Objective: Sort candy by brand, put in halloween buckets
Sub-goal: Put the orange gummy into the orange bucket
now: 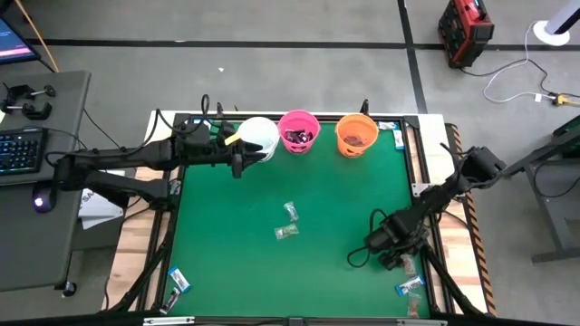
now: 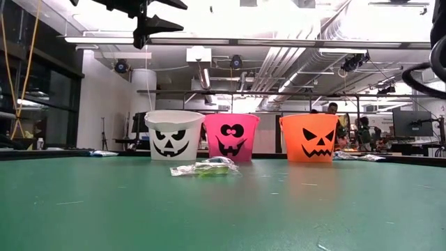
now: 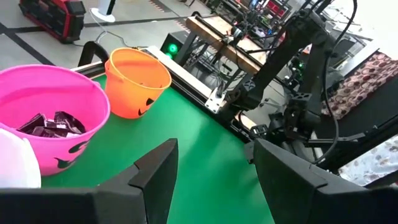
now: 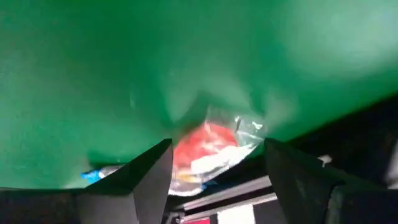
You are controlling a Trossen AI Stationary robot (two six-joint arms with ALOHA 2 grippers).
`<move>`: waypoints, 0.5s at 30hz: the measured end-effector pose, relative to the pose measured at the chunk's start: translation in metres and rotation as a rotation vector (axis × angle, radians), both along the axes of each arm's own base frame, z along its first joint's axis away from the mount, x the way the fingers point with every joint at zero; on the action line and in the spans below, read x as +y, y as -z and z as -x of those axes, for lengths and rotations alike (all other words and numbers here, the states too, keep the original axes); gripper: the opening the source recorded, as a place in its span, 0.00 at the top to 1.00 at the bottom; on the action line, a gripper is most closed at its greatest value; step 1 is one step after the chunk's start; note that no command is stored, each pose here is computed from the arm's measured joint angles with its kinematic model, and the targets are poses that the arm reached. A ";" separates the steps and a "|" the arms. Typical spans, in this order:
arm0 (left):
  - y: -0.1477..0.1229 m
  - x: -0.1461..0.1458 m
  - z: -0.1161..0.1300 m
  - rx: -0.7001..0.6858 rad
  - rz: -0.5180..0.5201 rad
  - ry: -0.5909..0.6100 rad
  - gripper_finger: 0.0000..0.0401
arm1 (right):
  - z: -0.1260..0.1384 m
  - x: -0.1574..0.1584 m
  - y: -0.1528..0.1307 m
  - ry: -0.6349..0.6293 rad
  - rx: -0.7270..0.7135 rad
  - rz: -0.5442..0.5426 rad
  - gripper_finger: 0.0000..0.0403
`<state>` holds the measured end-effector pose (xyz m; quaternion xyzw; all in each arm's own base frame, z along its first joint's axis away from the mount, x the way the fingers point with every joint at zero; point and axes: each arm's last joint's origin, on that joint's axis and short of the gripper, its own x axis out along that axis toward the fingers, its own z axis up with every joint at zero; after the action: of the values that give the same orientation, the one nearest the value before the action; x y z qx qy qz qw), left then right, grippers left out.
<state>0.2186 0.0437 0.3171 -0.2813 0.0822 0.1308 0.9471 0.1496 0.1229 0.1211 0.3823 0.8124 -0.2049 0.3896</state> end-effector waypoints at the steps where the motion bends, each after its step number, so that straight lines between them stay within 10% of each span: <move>1: 0.000 0.000 0.000 0.000 0.000 0.000 0.51 | 0.000 0.000 0.002 0.007 -0.008 -0.004 0.40; 6: 0.000 0.000 0.000 0.000 0.000 0.000 0.51 | 0.002 -0.002 0.006 -0.001 -0.023 -0.010 0.45; 15: 0.000 0.001 0.000 0.001 -0.001 -0.022 0.51 | -0.032 0.012 -0.035 -0.085 -0.234 -0.112 0.96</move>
<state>0.2184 0.0444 0.3171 -0.2816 0.0792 0.1416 0.9457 0.1821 0.1352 0.1560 0.3897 0.7872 -0.0967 0.4681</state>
